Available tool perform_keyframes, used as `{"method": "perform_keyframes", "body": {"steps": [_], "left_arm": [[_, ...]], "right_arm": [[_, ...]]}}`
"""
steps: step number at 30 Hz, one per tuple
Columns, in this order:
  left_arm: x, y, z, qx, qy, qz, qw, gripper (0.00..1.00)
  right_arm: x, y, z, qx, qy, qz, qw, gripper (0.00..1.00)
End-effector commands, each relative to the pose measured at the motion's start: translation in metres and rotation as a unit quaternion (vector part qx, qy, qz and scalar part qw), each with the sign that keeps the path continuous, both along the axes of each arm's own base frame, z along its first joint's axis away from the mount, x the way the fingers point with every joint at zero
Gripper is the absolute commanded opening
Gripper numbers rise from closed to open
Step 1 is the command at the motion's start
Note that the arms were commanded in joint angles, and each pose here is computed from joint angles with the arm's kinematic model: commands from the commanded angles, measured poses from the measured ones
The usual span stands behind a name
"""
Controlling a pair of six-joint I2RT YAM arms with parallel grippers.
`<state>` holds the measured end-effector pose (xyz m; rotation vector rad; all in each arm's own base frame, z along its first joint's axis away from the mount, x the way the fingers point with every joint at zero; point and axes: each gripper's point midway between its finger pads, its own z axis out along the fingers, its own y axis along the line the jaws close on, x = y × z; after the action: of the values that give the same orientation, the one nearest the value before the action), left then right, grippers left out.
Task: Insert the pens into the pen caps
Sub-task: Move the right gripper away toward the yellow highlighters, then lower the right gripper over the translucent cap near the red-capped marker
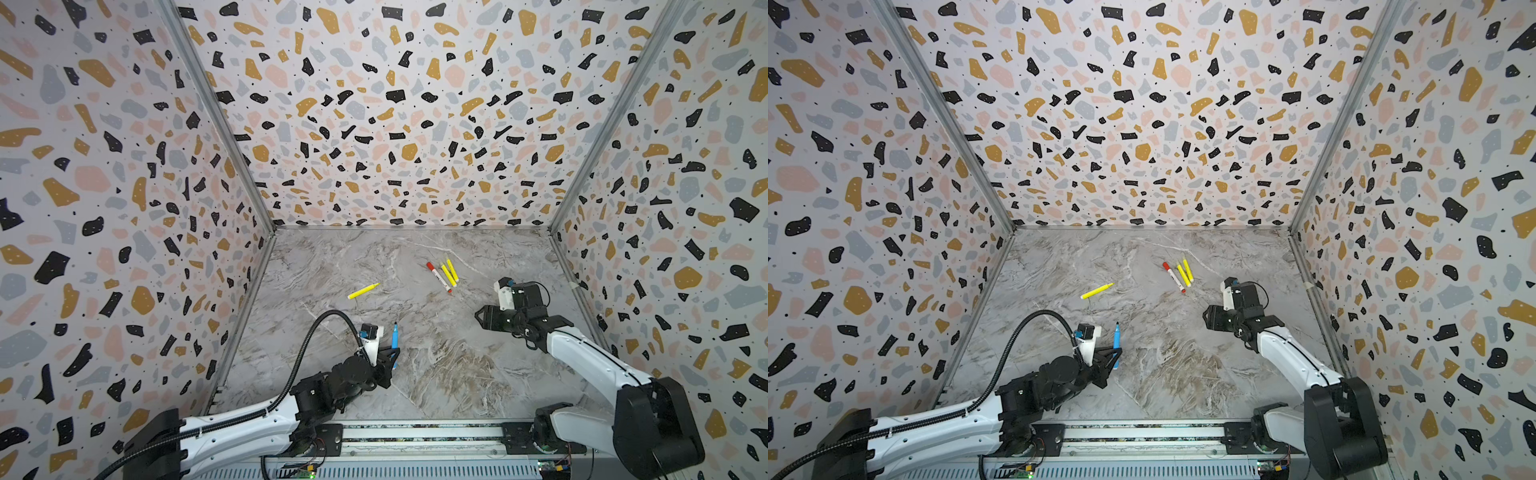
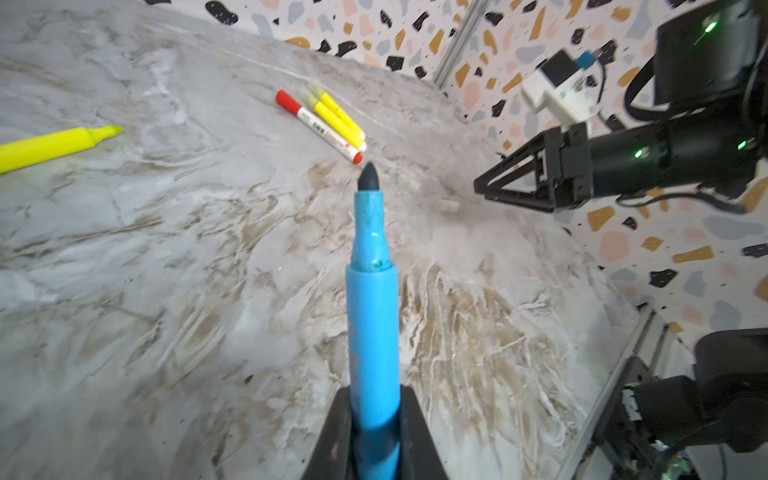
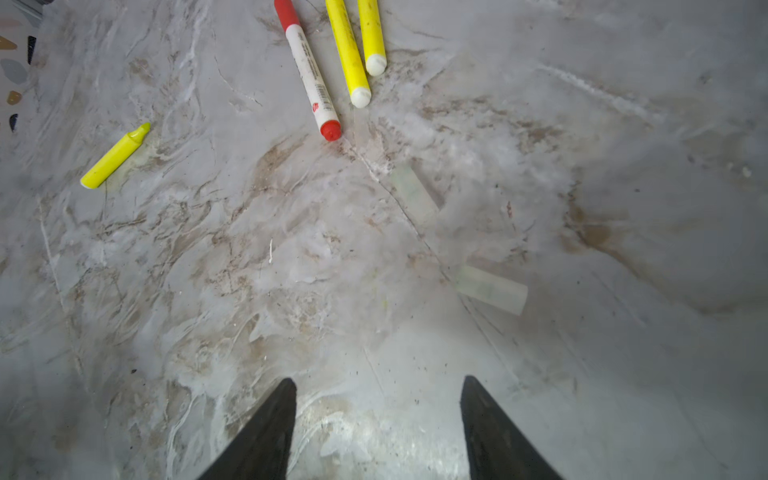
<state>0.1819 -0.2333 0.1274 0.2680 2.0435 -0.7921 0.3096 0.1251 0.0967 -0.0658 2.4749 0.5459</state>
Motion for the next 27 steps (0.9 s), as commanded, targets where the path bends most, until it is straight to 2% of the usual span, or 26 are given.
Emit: {"method": "perform_keyframes", "body": {"steps": [1, 4, 7, 13, 27], "left_arm": [[0.010, 0.010, -0.006, 0.011, 0.017, 0.041, 0.999, 0.03], [0.013, 0.016, -0.017, 0.009, 0.038, 0.052, 0.998, 0.03], [0.013, 0.020, -0.022, 0.007, 0.051, 0.055, 0.997, 0.03], [0.009, 0.022, -0.022, 0.000, 0.054, 0.051, 0.997, 0.03], [0.008, 0.023, -0.026, 0.003, 0.054, 0.047, 0.997, 0.04]], "right_arm": [[0.029, 0.001, 0.018, -0.031, -0.034, 0.019, 0.999, 0.64], [0.049, -0.004, 0.005, -0.067, -0.014, 0.026, 0.997, 0.62], [0.062, -0.001, -0.010, -0.074, 0.017, 0.038, 0.996, 0.57], [0.083, 0.001, -0.026, -0.089, 0.032, 0.039, 0.995, 0.57], [0.088, 0.028, -0.057, -0.107, 0.063, 0.083, 0.989, 0.52]]}}
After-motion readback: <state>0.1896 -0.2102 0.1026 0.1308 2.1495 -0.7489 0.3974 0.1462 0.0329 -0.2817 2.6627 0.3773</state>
